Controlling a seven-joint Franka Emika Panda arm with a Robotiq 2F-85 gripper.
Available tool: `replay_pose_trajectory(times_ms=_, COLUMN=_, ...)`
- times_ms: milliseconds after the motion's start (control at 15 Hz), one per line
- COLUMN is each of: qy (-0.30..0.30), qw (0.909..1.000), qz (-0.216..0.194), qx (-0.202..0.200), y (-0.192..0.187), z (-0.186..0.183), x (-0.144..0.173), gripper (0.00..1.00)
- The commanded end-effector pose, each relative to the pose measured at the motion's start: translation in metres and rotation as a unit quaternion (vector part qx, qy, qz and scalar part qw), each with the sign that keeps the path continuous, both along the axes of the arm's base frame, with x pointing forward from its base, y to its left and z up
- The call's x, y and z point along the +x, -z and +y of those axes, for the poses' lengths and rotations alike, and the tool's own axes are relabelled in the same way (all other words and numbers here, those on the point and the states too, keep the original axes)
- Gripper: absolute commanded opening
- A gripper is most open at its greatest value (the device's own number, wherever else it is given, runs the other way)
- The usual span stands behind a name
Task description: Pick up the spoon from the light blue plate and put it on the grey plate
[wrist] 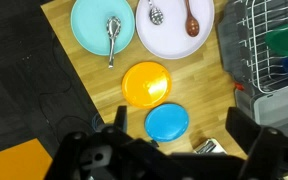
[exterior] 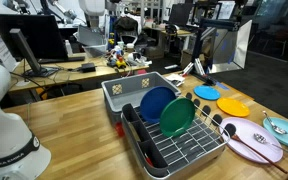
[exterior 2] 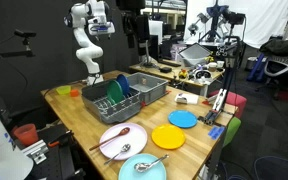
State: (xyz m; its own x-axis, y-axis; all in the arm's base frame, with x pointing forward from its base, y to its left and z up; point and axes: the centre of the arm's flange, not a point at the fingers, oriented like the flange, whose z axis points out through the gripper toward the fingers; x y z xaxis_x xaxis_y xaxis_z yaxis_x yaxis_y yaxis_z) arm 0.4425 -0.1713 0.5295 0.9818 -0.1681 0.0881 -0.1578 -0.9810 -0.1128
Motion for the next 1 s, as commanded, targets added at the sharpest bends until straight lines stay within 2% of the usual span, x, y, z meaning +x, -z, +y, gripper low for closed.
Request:
replay_pose_trajectory(times_ms=0, qy=0.0, qw=1.0, qz=0.0, qx=0.0, y=0.0, z=0.0, x=0.0, gripper=1.0)
replay_pose_trajectory(times_ms=400, qy=0.0, qw=1.0, qz=0.0, qx=0.0, y=0.0, z=0.0, x=0.0, gripper=1.0)
replay_pose_trajectory(times_ms=533, qy=0.003, qw=0.9998, qz=0.016, qx=-0.009, y=0.011, z=-0.002, x=0.0, gripper=1.0)
replay_pose_trajectory(times_ms=933, qy=-0.017, qw=0.9963, qz=0.084, qx=0.003, y=0.086, z=0.005, x=-0.004, gripper=1.0)
